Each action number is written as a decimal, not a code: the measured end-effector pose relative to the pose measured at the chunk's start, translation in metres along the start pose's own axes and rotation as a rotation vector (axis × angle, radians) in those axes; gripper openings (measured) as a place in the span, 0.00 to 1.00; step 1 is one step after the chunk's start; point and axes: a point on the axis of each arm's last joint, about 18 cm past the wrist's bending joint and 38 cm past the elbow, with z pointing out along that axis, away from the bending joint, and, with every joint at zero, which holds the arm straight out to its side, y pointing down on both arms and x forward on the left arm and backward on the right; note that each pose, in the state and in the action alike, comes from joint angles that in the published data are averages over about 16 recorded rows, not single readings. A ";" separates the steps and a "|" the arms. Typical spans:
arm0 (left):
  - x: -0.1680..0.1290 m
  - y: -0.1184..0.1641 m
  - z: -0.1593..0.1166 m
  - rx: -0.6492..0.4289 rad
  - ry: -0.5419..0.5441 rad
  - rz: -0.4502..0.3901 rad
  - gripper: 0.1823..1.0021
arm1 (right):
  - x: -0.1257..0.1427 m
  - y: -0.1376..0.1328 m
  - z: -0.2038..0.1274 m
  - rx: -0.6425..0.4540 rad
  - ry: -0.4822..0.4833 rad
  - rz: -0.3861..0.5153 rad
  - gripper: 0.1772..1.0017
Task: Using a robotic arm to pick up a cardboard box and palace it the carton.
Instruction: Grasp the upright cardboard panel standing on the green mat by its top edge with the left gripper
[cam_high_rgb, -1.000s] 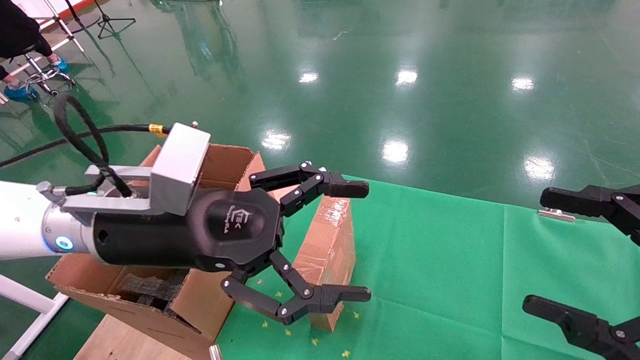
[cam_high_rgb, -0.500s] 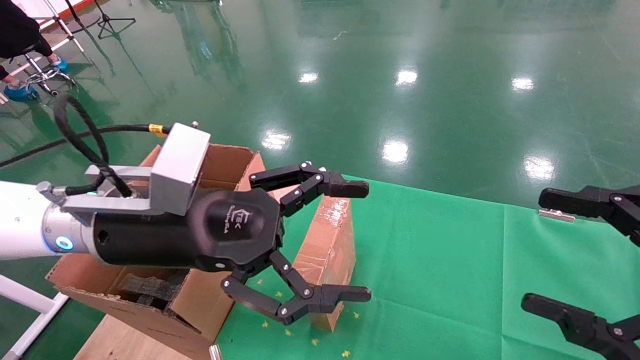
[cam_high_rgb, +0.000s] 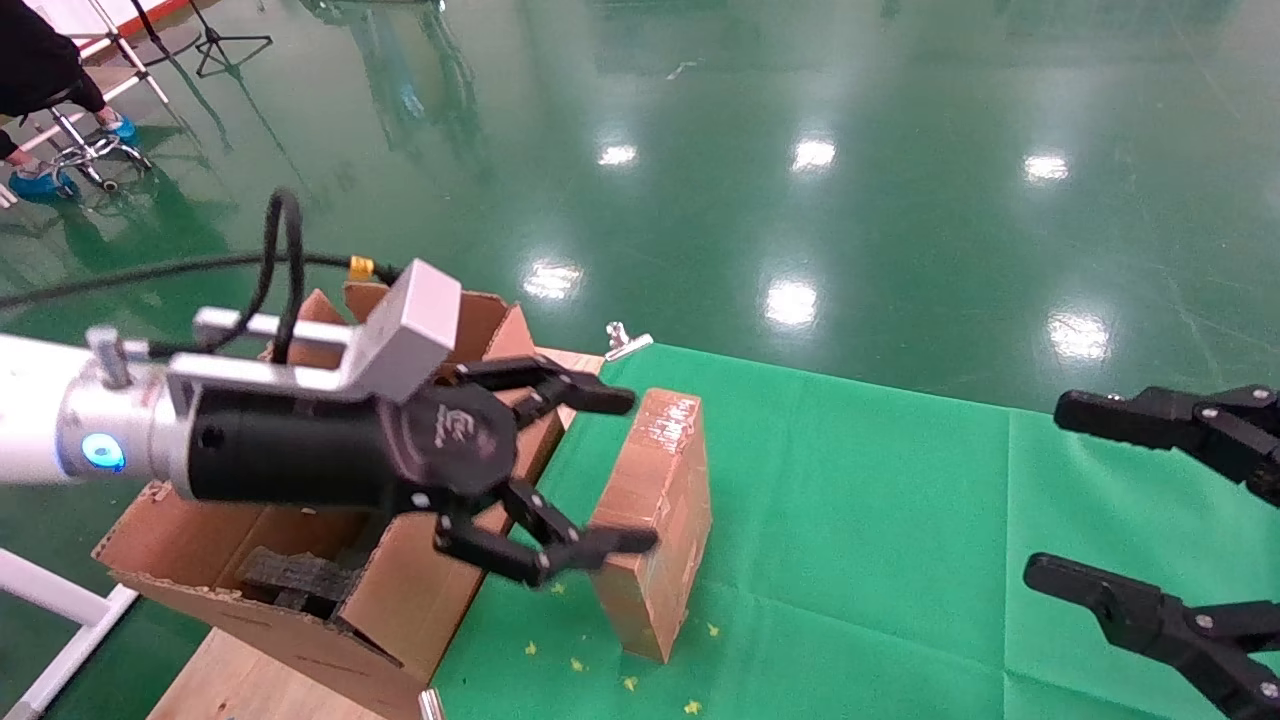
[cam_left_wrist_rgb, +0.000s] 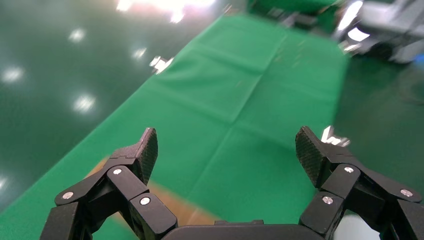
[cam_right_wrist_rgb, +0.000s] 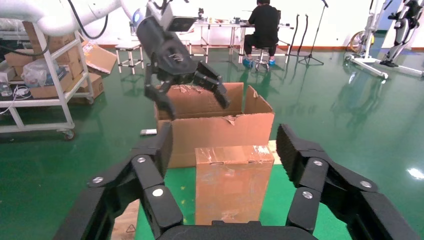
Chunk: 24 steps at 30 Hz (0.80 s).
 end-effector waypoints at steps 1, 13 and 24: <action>-0.002 0.000 -0.001 -0.018 -0.010 -0.011 1.00 | 0.000 0.000 0.000 0.000 0.000 0.000 0.76; -0.016 0.001 -0.005 -0.128 -0.076 -0.109 1.00 | 0.000 0.000 0.000 0.000 0.000 0.000 0.42; -0.039 -0.002 0.009 -0.287 -0.166 -0.306 1.00 | 0.000 0.000 0.000 0.000 0.000 0.000 0.17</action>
